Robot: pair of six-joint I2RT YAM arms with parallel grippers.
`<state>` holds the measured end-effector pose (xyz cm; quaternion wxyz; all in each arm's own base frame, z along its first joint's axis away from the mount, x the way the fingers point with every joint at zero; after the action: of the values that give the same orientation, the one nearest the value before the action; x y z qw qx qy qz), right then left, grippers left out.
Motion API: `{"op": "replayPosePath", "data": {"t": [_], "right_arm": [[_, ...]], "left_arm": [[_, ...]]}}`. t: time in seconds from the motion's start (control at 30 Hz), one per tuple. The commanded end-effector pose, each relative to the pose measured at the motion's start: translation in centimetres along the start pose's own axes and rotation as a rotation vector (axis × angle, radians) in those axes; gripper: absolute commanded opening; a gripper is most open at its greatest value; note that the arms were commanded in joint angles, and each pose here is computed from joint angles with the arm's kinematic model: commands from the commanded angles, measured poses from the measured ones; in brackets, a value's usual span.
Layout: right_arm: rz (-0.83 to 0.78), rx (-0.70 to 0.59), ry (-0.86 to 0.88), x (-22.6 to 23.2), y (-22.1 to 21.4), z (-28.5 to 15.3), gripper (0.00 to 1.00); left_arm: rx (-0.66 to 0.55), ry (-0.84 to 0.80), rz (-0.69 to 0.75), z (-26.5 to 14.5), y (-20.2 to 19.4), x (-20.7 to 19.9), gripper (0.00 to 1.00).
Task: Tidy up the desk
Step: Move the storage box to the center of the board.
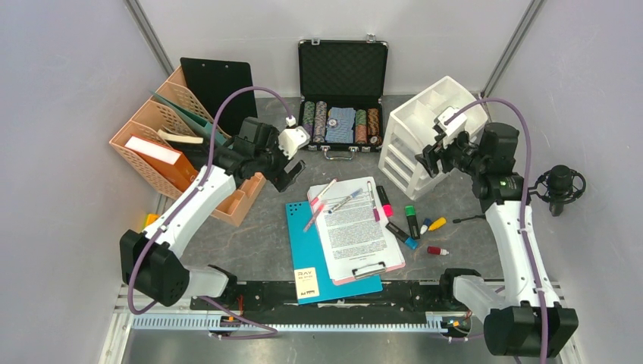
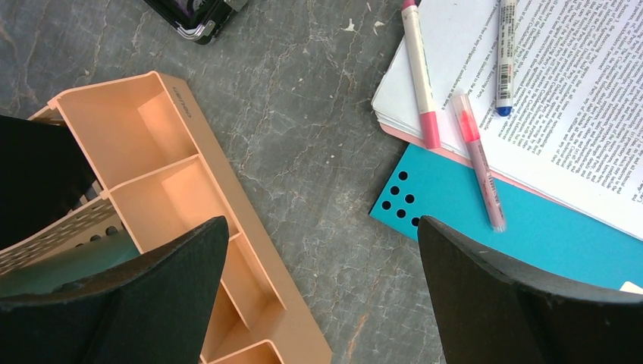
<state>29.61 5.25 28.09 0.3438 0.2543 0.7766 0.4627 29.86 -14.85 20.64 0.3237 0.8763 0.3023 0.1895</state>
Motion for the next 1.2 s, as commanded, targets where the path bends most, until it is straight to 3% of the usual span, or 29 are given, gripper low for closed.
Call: {"op": "replayPosePath", "data": {"t": [0.0, 0.37, 0.83, 0.97, 1.17], "right_arm": [[0.035, -0.035, -0.007, 0.2, 0.8, 1.1, 0.76], [0.139, -0.050, 0.026, 2.6, 0.6, 4.1, 0.74], [0.298, -0.202, 0.086, 4.4, 6.3, 7.9, 0.79], [0.271, -0.246, 0.005, 2.5, 8.6, 7.5, 0.84], [0.106, -0.230, -0.244, -1.2, 10.6, 3.0, 0.87]], "left_arm": [[-0.082, 0.004, -0.028, -0.9, 2.3, 0.0, 1.00], [-0.086, -0.025, -0.072, -0.2, 3.2, -0.4, 1.00], [-0.139, -0.073, -0.283, 3.0, 7.4, -0.8, 1.00], [-0.148, -0.107, -0.358, 3.7, 8.9, -0.9, 1.00], [-0.131, -0.103, -0.347, 4.0, 8.5, -0.9, 1.00]]}}
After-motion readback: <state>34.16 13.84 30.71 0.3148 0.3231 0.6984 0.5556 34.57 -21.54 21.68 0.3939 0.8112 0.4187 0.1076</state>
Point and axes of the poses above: each gripper's point midway between its finger pads, its own z axis out along the fingers, its own x axis along the line the jaws close on, y = z × x, the point moved 3 cm from there along -z, back along the fingers, and after that the axes turned 4 degrees about -z, right-handed, at the moved point
